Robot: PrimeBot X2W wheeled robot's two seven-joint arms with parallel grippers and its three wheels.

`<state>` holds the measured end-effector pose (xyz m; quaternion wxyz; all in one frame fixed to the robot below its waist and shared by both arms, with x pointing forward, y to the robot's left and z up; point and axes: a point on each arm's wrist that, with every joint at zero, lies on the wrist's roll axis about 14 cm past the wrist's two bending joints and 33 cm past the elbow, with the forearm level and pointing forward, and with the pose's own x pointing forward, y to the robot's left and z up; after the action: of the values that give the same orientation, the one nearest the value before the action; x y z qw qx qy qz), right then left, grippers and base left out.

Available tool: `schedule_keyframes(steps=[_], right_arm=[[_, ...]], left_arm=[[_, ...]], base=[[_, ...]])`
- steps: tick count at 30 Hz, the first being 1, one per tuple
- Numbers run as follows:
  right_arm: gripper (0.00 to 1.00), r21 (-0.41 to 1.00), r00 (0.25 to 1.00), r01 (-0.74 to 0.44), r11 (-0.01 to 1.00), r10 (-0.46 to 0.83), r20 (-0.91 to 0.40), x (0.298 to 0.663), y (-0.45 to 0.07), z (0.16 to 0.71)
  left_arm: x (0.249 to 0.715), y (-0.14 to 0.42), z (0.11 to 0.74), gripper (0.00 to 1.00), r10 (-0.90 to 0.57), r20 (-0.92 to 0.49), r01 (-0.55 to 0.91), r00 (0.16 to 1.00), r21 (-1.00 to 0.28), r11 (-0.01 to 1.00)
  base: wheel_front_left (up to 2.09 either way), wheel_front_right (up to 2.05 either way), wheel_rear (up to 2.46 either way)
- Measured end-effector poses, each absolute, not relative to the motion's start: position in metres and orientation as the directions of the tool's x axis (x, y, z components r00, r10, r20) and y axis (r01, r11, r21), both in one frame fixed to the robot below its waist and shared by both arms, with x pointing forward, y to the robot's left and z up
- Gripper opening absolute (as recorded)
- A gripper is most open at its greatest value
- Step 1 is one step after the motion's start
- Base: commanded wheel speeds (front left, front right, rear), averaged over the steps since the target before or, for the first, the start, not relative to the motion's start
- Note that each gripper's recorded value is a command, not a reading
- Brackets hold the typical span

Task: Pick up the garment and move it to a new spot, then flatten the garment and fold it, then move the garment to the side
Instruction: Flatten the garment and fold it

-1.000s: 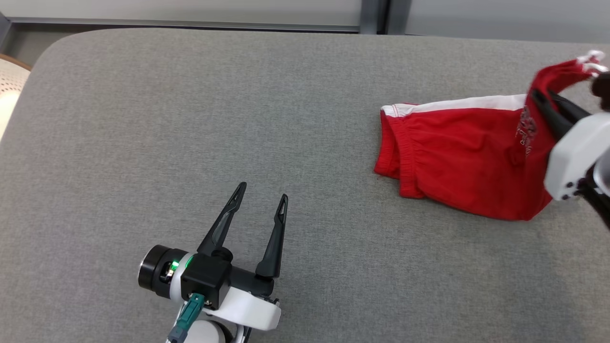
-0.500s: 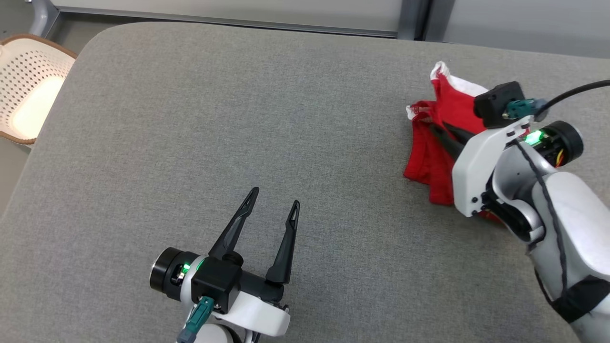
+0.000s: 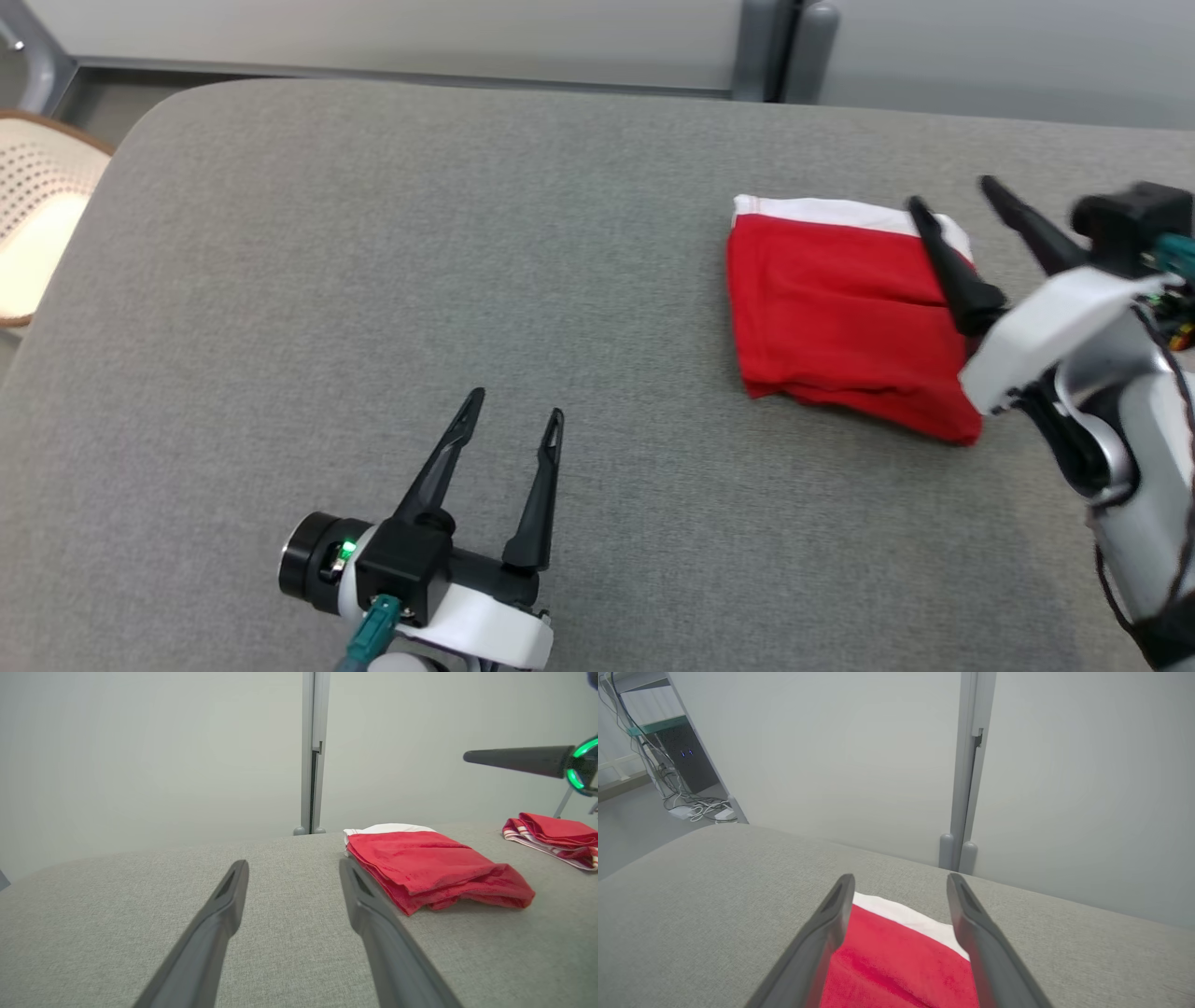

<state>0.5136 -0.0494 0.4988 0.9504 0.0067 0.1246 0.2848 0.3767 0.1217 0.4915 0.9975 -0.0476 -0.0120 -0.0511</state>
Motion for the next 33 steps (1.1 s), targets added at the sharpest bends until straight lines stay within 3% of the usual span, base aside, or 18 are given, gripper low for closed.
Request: schedule_keyframes(steps=[7, 12, 17, 22, 33], right_arm=[[1.00, 0.027, 0.906, -0.405, 0.914, 0.405, -0.126, 0.480, -0.117, 0.498], [1.00, 0.042, 0.912, -0.409, 0.912, 0.409, -0.002, 0.437, -0.118, 0.501], [1.00, 0.020, 0.934, -0.356, 0.934, 0.355, 0.032, 0.412, -0.128, 0.502], [1.00, -0.012, 0.938, -0.313, 0.950, 0.311, 0.153, 0.393, -0.131, 0.537], [1.00, 0.033, 0.969, -0.234, 0.972, 0.230, 0.086, 0.359, -0.138, 0.508]], left_arm=[[0.377, 0.124, 0.499, 1.00, -0.087, 0.053, 0.093, 0.995, -0.122, 0.988], [0.362, 0.135, 0.503, 1.00, -0.054, 0.062, 0.062, 0.997, -0.134, 0.989], [0.349, 0.143, 0.506, 1.00, -0.025, 0.072, 0.035, 0.997, -0.134, 0.990], [0.340, 0.156, 0.514, 1.00, 0.009, 0.100, 0.004, 0.995, -0.132, 0.991], [0.324, 0.170, 0.522, 1.00, 0.030, 0.128, -0.017, 0.991, -0.100, 0.995]], base=[[0.00, 0.00, 0.00], [0.00, 0.00, 0.00], [0.00, 0.00, 0.00], [0.00, 0.00, 0.00], [0.00, 0.00, 0.00]])
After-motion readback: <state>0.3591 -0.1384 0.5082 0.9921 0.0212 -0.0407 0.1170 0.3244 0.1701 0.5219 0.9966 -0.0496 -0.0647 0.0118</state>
